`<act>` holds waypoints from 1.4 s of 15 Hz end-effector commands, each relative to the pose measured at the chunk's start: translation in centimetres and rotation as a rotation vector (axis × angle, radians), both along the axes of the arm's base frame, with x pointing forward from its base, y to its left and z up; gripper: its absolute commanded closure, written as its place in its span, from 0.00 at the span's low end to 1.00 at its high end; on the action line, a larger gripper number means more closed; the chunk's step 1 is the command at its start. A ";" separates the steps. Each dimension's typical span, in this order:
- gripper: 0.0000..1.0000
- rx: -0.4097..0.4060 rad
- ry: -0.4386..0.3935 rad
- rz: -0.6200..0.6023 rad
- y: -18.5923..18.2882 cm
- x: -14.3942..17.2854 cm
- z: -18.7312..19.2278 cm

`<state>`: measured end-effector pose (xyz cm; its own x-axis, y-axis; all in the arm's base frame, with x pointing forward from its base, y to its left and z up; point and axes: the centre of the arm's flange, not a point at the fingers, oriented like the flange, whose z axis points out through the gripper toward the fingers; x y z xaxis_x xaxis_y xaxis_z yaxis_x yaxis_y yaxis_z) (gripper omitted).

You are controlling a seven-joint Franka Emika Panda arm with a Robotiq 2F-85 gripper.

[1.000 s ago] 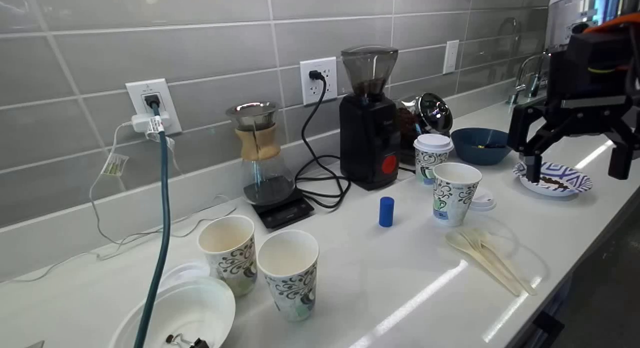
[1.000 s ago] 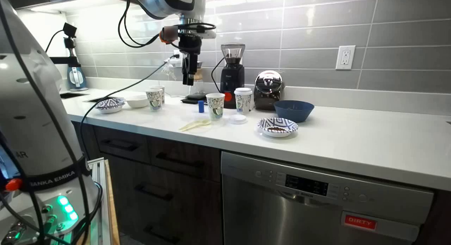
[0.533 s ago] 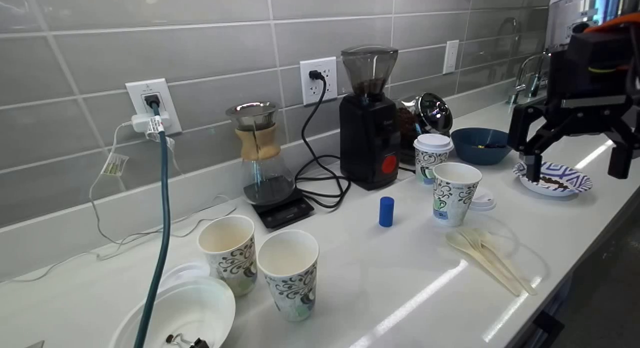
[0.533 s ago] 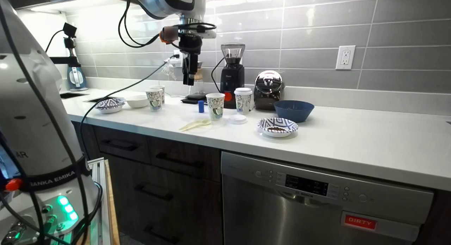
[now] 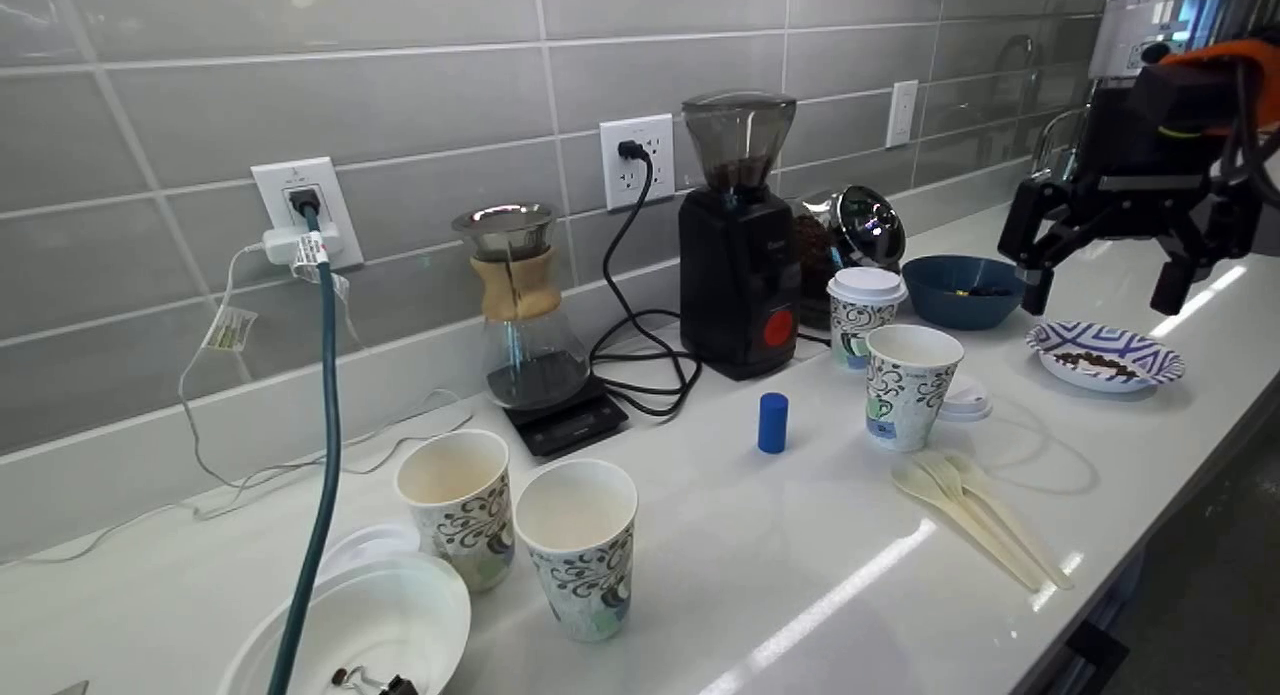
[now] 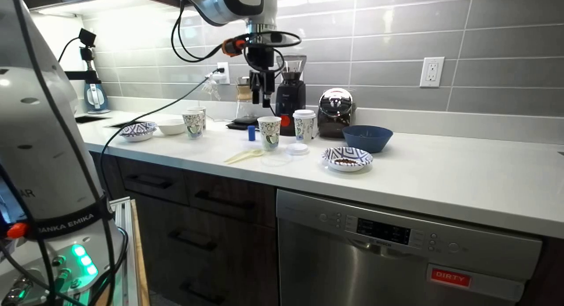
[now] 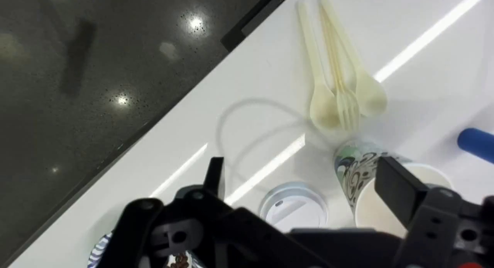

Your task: Put the lid on the right cup

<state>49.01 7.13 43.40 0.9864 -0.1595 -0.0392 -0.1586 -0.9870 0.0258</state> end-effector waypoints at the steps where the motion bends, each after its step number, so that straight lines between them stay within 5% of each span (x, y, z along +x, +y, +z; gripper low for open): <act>1: 0.00 0.037 -0.027 0.021 -1.0 4.9 -1.3; 9: 0.00 0.048 -0.035 0.065 -2.6 10.3 -4.9; 21: 0.00 0.041 -0.066 0.039 -1.0 12.3 -11.2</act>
